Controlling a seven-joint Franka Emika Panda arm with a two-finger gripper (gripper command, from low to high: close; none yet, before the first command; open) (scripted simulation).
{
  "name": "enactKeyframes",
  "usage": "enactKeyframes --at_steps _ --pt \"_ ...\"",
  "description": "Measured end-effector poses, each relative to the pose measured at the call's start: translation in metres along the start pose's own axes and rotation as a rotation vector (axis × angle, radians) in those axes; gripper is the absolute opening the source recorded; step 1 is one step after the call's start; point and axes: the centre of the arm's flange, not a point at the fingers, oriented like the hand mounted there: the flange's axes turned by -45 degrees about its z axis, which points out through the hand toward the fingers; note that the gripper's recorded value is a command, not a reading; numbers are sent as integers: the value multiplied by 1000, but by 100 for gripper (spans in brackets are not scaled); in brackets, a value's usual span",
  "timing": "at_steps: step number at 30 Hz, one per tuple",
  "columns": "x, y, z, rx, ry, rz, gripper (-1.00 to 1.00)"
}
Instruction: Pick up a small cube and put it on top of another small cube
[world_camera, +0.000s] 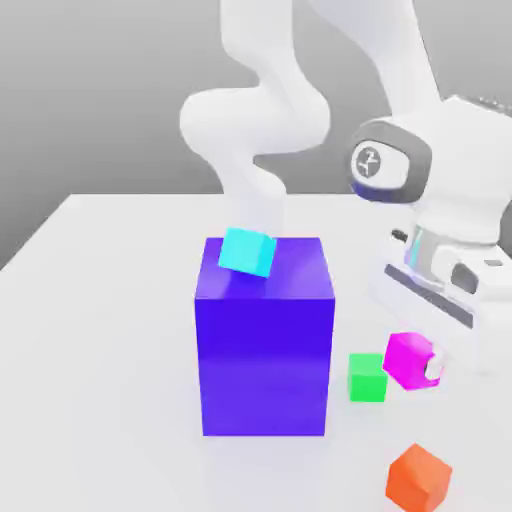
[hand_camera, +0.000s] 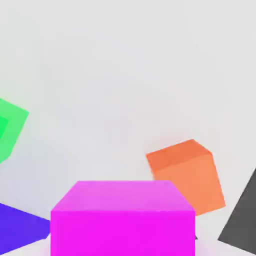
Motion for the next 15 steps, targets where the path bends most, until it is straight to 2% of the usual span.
enactKeyframes --at_steps 6,9,15 --pt "7 -56 -2 56 80 390 -100" --pt "-11 -77 3 97 100 593 -100" --pt "-15 -84 46 113 102 676 -100"
